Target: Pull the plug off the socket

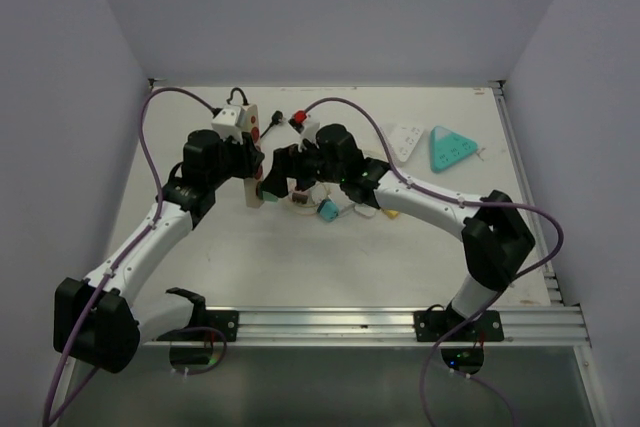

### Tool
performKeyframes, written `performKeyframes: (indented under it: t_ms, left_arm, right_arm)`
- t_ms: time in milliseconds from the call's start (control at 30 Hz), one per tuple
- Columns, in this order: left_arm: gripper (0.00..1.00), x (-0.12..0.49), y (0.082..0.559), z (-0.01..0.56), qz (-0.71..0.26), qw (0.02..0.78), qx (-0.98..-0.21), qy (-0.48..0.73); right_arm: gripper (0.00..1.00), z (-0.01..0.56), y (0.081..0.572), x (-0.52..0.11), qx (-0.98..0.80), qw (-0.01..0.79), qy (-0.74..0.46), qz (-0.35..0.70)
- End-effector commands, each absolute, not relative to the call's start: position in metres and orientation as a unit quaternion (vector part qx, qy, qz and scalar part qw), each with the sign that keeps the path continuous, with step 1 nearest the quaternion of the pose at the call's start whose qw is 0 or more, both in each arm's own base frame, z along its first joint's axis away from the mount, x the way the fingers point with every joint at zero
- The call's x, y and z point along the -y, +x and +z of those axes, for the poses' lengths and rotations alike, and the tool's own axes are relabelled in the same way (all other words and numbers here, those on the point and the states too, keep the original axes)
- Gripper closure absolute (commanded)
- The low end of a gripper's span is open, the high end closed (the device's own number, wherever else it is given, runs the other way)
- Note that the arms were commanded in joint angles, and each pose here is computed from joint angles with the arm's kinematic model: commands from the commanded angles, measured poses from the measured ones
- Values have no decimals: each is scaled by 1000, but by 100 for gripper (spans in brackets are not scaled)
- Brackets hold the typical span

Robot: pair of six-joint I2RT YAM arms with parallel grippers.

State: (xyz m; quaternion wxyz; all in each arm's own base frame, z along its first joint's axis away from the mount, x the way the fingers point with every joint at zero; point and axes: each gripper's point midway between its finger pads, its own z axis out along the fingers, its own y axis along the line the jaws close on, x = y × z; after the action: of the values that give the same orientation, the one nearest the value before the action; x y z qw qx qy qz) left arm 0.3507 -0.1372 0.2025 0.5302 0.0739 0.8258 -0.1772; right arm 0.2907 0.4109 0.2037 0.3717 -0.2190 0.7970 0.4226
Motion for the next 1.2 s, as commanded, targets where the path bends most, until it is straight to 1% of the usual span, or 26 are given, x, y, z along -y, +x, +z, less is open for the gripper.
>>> performKeyframes:
  t_ms: [0,200,233,300,333,400,533,567,633,667,700,733,933,1167]
  left_arm:
    - [100,142,360,255,-188,608,-767,89]
    - [100,141,359,259,-189,613,-762,89]
    - [100,141,360,258,-189,613,-762,88]
    - [100,142,359,258,-191,612,-762,89]
    - [100,141,359,258,-191,613,-762,88]
    - [100,142,360,257,-192,612,-762,89]
    - [100,140,361,255,-186,610,-766,85]
    - [100,140,362,254,-184,610,-766,86]
    - [100,137,363,253,-176,610,-768,83]
    - [100,135,363,252,-171,609,-770,82]
    - [100,131,365,250,-159,609,-773,77]
    - [100,129,366,249,-152,609,-775,74]
    - [100,106,372,242,-89,607,-788,55]
    - [100,83,375,241,-25,611,-790,39]
  right_arm:
    - [5,205,291,-427,-794,361,-239,427]
    - [11,188,294,-438,-802,345,-246,422]
    - [15,183,292,-441,-803,338,-249,422]
    - [19,180,291,-445,-802,332,-254,426]
    - [24,178,288,-448,-802,328,-257,429]
    - [29,178,286,-451,-800,324,-261,432]
    - [51,177,283,-455,-799,317,-264,438]
    - [64,178,281,-454,-798,315,-265,440]
    - [78,181,280,-453,-797,316,-267,440]
    - [91,180,278,-450,-799,315,-268,438]
    - [97,184,277,-449,-795,320,-270,438]
    - [100,186,278,-446,-795,323,-269,437]
    - [100,199,269,-427,-804,328,-270,416]
    - [100,206,258,-399,-831,315,-261,377]
